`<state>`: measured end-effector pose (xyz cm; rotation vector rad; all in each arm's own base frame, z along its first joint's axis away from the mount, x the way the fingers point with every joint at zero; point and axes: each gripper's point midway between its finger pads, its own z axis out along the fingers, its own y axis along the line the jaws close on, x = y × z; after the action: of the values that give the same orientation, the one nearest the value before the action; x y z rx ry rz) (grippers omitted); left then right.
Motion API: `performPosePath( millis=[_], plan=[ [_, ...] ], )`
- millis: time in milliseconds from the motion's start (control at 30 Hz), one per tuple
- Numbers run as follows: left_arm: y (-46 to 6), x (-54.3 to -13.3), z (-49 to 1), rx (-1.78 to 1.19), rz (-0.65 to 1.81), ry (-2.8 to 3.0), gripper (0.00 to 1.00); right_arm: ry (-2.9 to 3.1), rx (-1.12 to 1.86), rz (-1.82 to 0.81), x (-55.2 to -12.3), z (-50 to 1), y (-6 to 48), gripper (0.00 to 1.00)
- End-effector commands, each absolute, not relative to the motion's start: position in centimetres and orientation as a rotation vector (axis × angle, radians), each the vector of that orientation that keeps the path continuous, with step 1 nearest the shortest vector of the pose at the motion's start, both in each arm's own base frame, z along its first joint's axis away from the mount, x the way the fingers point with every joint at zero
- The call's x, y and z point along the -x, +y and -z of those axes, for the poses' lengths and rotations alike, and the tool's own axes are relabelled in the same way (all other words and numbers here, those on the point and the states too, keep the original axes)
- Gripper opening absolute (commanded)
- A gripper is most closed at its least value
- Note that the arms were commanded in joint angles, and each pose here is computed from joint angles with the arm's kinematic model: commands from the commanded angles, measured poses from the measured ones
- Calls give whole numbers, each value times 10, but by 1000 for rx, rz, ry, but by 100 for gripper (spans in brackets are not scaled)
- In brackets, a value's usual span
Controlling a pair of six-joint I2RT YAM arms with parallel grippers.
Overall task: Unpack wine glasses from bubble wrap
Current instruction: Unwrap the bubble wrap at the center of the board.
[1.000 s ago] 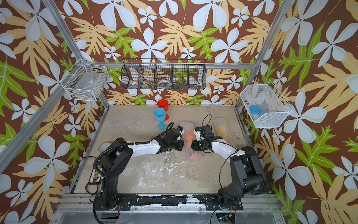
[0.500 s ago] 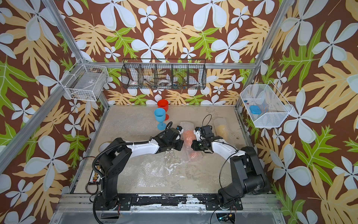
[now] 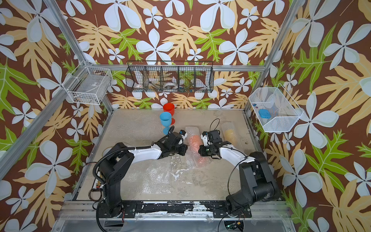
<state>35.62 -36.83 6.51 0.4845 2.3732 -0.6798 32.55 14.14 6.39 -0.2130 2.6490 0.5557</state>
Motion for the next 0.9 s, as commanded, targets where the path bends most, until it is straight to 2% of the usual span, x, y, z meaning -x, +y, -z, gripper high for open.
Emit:
performPosePath(
  millis=[0, 533, 600, 767, 867],
  plan=[
    [-363, -362, -72, -448, 689, 2355, 0, 2701, 203, -457, -318, -55, 128, 22],
    [-361, -363, -80, -419, 774, 2341, 0, 2696, 189, -501, -315, -56, 131, 24],
    [-361, -363, -82, -420, 778, 2338, 0, 2684, 188, -529, -315, -59, 135, 26],
    [-362, -364, -84, -425, 780, 2332, 0, 2649, 167, -542, -320, -73, 134, 43],
    [-365, -363, -85, -429, 797, 2333, 0, 2616, 130, -543, -326, -84, 125, 48]
  ],
)
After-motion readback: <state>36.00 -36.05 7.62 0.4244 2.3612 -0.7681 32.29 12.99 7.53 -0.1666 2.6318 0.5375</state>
